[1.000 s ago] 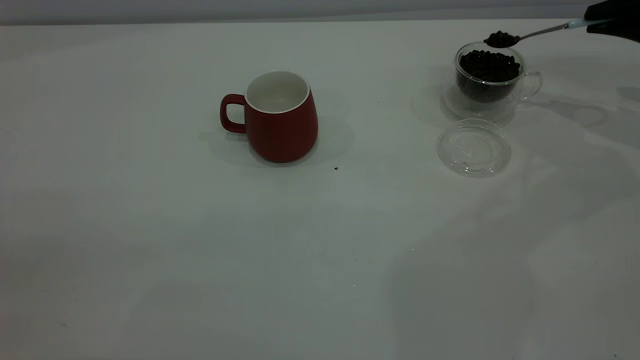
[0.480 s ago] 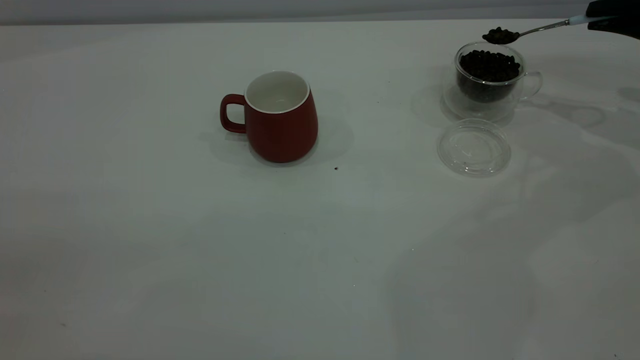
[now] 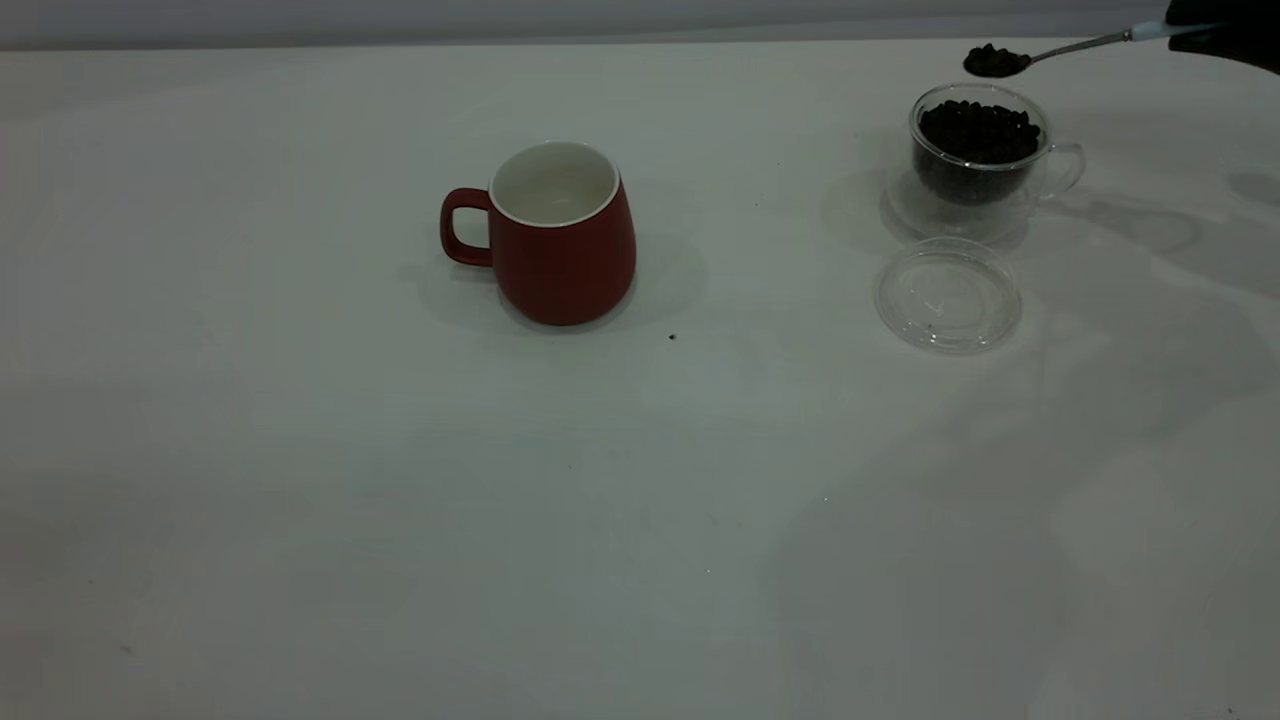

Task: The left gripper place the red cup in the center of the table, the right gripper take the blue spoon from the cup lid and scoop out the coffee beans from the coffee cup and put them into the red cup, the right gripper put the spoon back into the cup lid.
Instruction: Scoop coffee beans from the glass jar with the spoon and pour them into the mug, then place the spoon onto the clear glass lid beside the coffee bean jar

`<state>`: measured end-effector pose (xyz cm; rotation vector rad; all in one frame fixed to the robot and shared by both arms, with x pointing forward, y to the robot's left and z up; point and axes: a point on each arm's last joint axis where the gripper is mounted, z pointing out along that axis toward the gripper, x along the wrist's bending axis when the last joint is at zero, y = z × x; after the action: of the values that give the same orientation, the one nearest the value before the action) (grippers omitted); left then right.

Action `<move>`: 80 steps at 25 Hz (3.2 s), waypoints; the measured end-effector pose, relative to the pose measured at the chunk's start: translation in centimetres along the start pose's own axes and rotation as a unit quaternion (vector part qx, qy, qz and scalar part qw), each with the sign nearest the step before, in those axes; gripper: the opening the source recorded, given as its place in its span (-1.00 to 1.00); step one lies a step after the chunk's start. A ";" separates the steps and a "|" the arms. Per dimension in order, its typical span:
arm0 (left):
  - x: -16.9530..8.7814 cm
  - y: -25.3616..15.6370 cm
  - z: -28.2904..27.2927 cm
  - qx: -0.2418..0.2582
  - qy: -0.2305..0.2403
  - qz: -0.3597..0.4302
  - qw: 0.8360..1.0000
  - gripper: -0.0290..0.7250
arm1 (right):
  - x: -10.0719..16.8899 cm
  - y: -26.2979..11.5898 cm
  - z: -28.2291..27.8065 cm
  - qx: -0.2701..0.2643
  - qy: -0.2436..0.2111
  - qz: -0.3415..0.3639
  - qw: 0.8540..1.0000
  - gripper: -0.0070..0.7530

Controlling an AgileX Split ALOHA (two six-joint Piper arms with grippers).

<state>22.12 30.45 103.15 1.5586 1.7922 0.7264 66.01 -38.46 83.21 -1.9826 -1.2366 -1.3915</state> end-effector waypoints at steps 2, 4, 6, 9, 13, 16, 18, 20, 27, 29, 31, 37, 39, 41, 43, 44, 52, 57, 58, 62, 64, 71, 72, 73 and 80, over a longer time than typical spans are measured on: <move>0.0 0.0 0.0 0.000 0.000 0.000 1.000 0.63 | 0.0 0.0 0.0 -0.001 0.000 -0.001 1.000 -0.71; 0.0 0.0 0.0 0.000 0.000 0.000 1.000 0.63 | 0.0 0.0 0.0 -0.001 0.000 -0.001 1.000 -0.71; 0.0 0.0 0.0 0.000 0.000 0.000 1.000 0.63 | 0.0 0.0 0.1 0.000 0.000 -0.002 1.000 -0.71; 0.0 0.0 0.0 0.000 0.000 0.000 1.000 0.63 | 0.3 -0.2 0.4 0.005 0.002 -0.004 1.000 -0.71; 0.0 0.0 0.0 0.000 0.000 0.000 1.000 0.63 | 1.3 -0.6 1.4 0.018 0.007 -0.015 1.000 -0.71; 0.0 0.0 0.0 0.000 0.000 0.000 1.000 0.63 | 2.7 -0.9 2.1 0.028 0.013 -0.031 0.999 -0.71; 0.0 0.0 0.0 0.000 0.000 0.000 1.000 0.63 | 3.8 -1.1 2.8 0.036 0.017 -0.042 0.998 -0.71; 0.0 0.0 0.0 0.000 0.000 0.000 1.000 0.63 | 4.5 -1.6 3.5 0.046 0.022 -0.048 0.998 -0.71; 0.0 0.0 0.0 0.000 0.000 0.001 1.000 0.63 | 7.4 -4.2 7.8 0.089 0.043 -0.063 0.993 -0.71; 0.0 0.0 0.0 0.000 0.000 0.001 1.000 0.63 | 8.3 -5.3 9.3 0.101 0.049 -0.066 0.992 -0.71; 0.0 0.0 0.0 0.000 0.000 0.001 1.000 0.63 | 9.1 -6.3 10.7 0.111 0.047 -0.071 0.990 -0.71; 0.0 0.0 0.0 0.000 0.000 0.001 1.000 0.63 | 11.2 -10.2 14.9 0.144 0.034 -0.094 0.984 -0.71; 0.0 0.0 0.0 0.000 0.000 0.001 1.000 0.63 | 11.3 -11.5 16.2 0.152 0.031 -0.090 0.984 -0.71; 0.0 0.0 0.0 0.000 0.000 0.001 1.000 0.63 | 10.7 -12.5 17.4 0.155 0.025 -0.082 0.984 -0.71; 0.0 0.0 0.0 0.000 0.000 0.001 1.000 0.63 | 9.5 -13.6 18.6 0.158 0.014 -0.082 0.984 -0.71; 0.0 0.0 0.0 0.000 0.000 0.001 1.000 0.63 | 9.1 -13.9 19.0 0.156 0.008 -0.087 0.984 -0.71; 0.0 0.0 0.0 0.000 0.000 0.001 1.000 0.63 | 7.9 -14.2 20.0 0.134 0.003 -0.151 0.979 -0.71; 0.0 0.0 0.0 0.000 0.000 0.001 1.000 0.63 | 8.3 -14.1 19.8 0.130 0.013 -0.222 0.966 -0.71; 0.0 0.0 0.0 0.000 0.000 0.001 1.000 0.63 | 8.5 -14.0 19.8 0.129 0.012 -0.237 0.963 -0.71; 0.0 0.0 0.0 0.000 0.000 0.000 1.000 0.63 | 10.1 -13.3 19.1 0.118 0.004 -0.291 0.949 -0.71; 0.0 0.0 0.0 0.000 0.000 0.000 1.000 0.63 | 11.3 -13.0 18.6 0.116 -0.001 -0.320 0.940 -0.71; 0.0 0.0 0.0 0.000 0.000 0.000 1.000 0.63 | 13.3 -12.9 17.5 0.139 -0.018 -0.387 0.912 -0.71; 0.0 0.0 0.0 0.000 0.000 0.000 1.000 0.63 | 13.6 -13.0 17.3 0.144 -0.019 -0.395 0.907 -0.71; 0.0 0.0 0.0 0.000 0.000 0.000 1.000 0.63 | 14.0 -13.0 17.1 0.148 -0.020 -0.402 0.903 -0.71; 0.0 0.0 0.0 0.000 0.000 0.000 1.000 0.63 | 18.7 -12.9 13.5 0.153 -0.038 -0.405 0.900 -0.71</move>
<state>22.12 30.45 103.15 1.5584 1.7923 0.7263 64.13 -13.85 92.56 -1.3427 -2.3169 -1.3193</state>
